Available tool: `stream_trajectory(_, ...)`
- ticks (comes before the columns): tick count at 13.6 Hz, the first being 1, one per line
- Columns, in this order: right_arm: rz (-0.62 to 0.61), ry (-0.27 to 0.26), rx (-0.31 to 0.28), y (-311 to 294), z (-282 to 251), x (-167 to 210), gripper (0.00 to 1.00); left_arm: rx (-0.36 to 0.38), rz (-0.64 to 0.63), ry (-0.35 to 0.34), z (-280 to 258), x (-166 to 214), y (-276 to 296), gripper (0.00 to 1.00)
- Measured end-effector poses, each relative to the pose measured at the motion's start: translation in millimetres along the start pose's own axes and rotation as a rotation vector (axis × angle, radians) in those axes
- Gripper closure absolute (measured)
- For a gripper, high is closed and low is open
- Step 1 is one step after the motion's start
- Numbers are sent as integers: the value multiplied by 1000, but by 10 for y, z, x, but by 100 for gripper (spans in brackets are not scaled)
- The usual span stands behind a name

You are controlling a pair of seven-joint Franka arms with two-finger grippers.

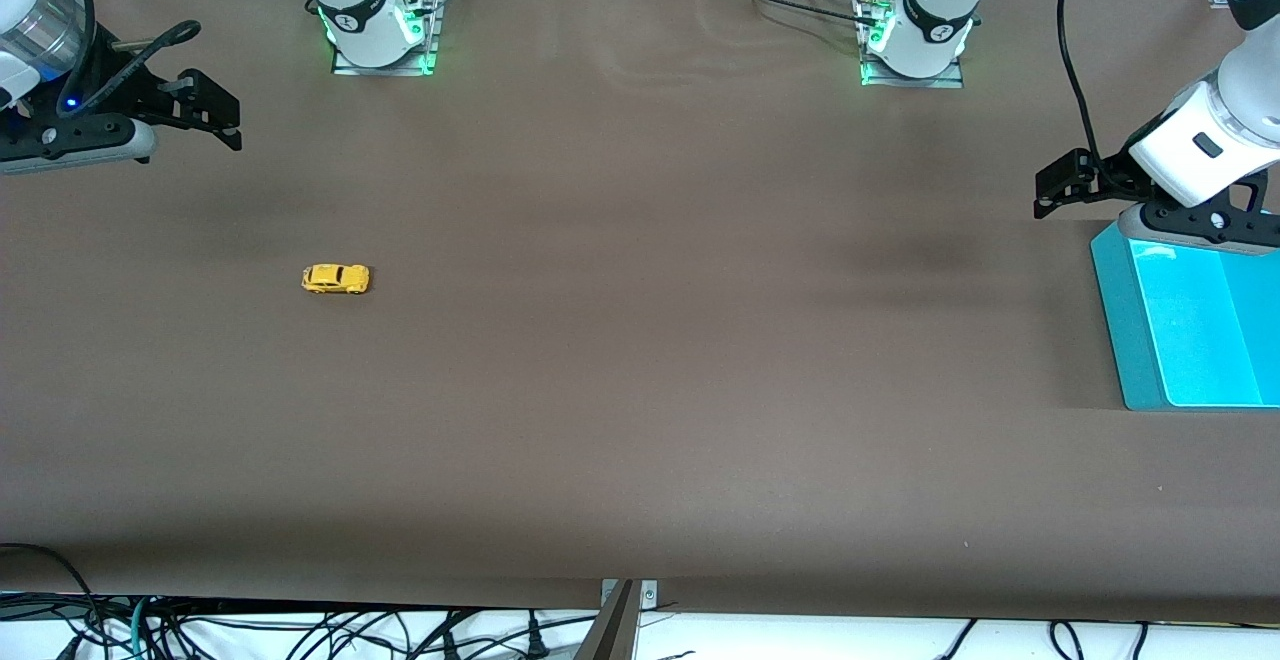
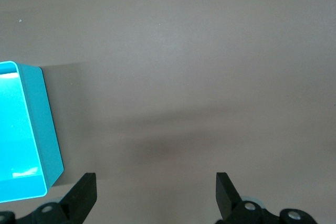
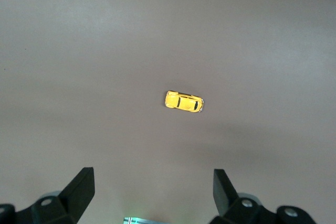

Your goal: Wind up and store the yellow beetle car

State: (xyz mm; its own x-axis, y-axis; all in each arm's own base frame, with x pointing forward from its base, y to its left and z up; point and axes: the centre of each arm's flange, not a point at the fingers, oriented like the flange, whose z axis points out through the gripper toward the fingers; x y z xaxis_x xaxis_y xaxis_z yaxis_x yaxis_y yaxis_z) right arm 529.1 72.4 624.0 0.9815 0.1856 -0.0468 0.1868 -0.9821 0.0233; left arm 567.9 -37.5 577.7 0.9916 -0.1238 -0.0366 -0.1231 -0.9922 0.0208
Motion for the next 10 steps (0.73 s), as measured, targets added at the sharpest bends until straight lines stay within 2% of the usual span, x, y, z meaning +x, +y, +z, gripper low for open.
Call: stream_trajectory(10, 0, -5, 0, -1, 25, 0, 0, 0, 0, 0, 1, 1, 0, 0)
